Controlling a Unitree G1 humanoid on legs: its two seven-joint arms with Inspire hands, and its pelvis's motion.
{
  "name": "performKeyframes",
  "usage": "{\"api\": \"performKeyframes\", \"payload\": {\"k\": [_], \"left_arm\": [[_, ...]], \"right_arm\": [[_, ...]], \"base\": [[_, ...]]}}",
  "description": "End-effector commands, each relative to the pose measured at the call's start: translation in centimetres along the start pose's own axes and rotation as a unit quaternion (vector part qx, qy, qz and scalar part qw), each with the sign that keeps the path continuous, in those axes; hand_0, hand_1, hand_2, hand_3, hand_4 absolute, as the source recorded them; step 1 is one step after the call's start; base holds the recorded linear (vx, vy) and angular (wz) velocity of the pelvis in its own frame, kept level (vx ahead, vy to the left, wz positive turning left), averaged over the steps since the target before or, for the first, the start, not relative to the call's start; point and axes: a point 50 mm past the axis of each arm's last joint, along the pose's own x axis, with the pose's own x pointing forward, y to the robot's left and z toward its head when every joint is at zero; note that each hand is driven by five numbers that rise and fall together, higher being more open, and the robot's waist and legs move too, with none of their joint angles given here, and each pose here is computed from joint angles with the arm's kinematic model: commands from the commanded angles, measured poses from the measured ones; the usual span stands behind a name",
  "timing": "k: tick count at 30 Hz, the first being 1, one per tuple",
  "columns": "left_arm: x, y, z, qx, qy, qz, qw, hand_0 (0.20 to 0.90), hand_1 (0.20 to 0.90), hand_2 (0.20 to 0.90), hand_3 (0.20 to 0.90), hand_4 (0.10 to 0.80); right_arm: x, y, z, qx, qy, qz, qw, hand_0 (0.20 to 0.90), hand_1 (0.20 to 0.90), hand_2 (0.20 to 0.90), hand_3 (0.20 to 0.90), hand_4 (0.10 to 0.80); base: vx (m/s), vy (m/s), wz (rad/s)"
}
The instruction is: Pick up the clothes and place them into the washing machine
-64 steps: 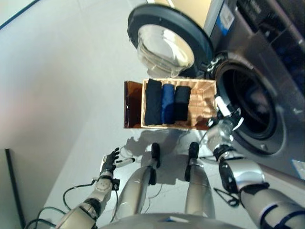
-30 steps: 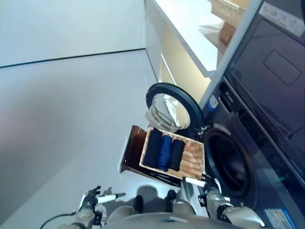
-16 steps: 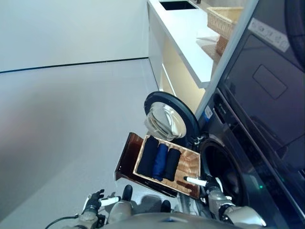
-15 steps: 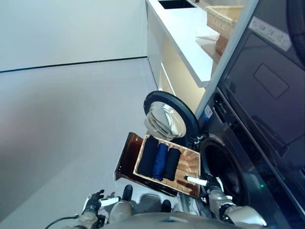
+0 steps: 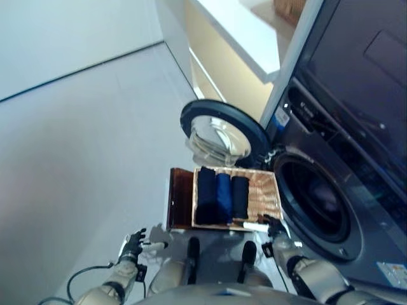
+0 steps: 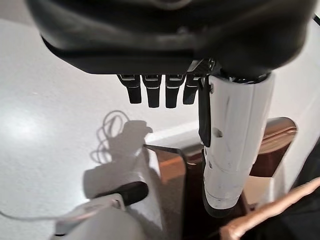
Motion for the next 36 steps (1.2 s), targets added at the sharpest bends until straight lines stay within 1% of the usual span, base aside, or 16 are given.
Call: {"api": "performKeyframes", "payload": {"k": [1, 3, 8, 10, 11, 14, 19, 24, 28, 33, 34, 35, 36], "left_arm": [[0.5, 1.6, 1.6, -0.019, -0.028, 0.038, 0.999, 0.900, 0.900, 0.900, 0.900, 0.800], [0.6, 1.7, 1.8, -0.023, -0.031, 0.040, 0.998, 0.900, 0.900, 0.900, 0.900, 0.800], [0.6, 1.9, 1.7, -0.026, -0.028, 0.048, 0.998, 0.900, 0.900, 0.900, 0.900, 0.800], [0.6, 2.0, 1.8, -0.026, -0.034, 0.049, 0.998, 0.900, 0.900, 0.900, 0.900, 0.800], [0.6, 2.0, 1.9, -0.026, -0.034, 0.049, 0.998, 0.900, 0.900, 0.900, 0.900, 0.800], [0.6, 1.6, 2.7, -0.020, -0.056, 0.042, 0.997, 0.900, 0.900, 0.900, 0.900, 0.800], [0.7, 1.2, 4.1, -0.029, -0.079, 0.040, 0.996, 0.900, 0.900, 0.900, 0.900, 0.800], [0.7, 0.7, 5.3, -0.051, -0.103, 0.033, 0.993, 0.900, 0.900, 0.900, 0.900, 0.800], [0.6, -0.3, 6.0, -0.046, -0.123, 0.013, 0.991, 0.900, 0.900, 0.900, 0.900, 0.800], [0.6, -0.7, 7.1, -0.052, -0.138, 0.009, 0.989, 0.900, 0.900, 0.900, 0.900, 0.800], [0.6, -0.7, 7.2, -0.051, -0.139, 0.009, 0.989, 0.900, 0.900, 0.900, 0.900, 0.800], [0.6, -0.7, 7.2, -0.051, -0.139, 0.009, 0.989, 0.900, 0.900, 0.900, 0.900, 0.800], [0.6, -0.7, 7.2, -0.049, -0.136, 0.012, 0.989, 0.900, 0.900, 0.900, 0.900, 0.800]], "right_arm": [[0.7, -2.6, 7.3, 0.015, -0.099, -0.059, 0.993, 0.900, 0.900, 0.900, 0.900, 0.800], [0.7, -3.0, 8.0, 0.022, -0.106, -0.066, 0.992, 0.900, 0.900, 0.900, 0.900, 0.800], [0.7, -5.0, 10.4, 0.041, -0.128, -0.102, 0.986, 0.900, 0.900, 0.900, 0.900, 0.800], [0.5, -6.4, 11.8, 0.054, -0.140, -0.124, 0.981, 0.900, 0.900, 0.900, 0.900, 0.800], [0.5, -6.4, 11.8, 0.054, -0.140, -0.124, 0.981, 0.900, 0.900, 0.900, 0.900, 0.800], [0.3, -7.4, 13.4, 0.076, -0.148, -0.147, 0.975, 0.900, 0.900, 0.900, 0.900, 0.800], [0.0, -7.9, 14.2, 0.104, -0.155, -0.166, 0.968, 0.900, 0.900, 0.900, 0.900, 0.800], [-0.3, -9.5, 15.4, 0.152, -0.167, -0.185, 0.957, 0.900, 0.900, 0.900, 0.900, 0.800], [-0.6, -10.8, 16.3, 0.166, -0.174, -0.207, 0.948, 0.900, 0.900, 0.900, 0.900, 0.800], [-0.8, -10.9, 16.6, 0.165, -0.176, -0.214, 0.947, 0.900, 0.900, 0.900, 0.900, 0.800], [-0.8, -10.8, 16.6, 0.164, -0.176, -0.213, 0.947, 0.774, 0.774, 0.774, 0.774, 0.710], [-0.8, -10.8, 16.6, 0.164, -0.176, -0.213, 0.947, 0.724, 0.724, 0.724, 0.724, 0.675], [-0.8, -10.7, 16.7, 0.164, -0.178, -0.213, 0.947, 0.516, 0.516, 0.516, 0.516, 0.525]], "base": [[-0.049, 0.000, 0.27], [-0.020, 0.006, 0.17], [-0.002, 0.021, 0.17], [0.003, 0.046, 0.12], [0.015, 0.049, 0.12], [0.021, 0.042, 0.06], [0.005, 0.010, 0.01], [0.017, 0.030, 0.00], [0.028, 0.033, 0.00], [0.029, 0.010, 0.03], [0.000, 0.000, 0.00], [0.029, -0.004, 0.05], [0.035, -0.005, 0.09]]}}
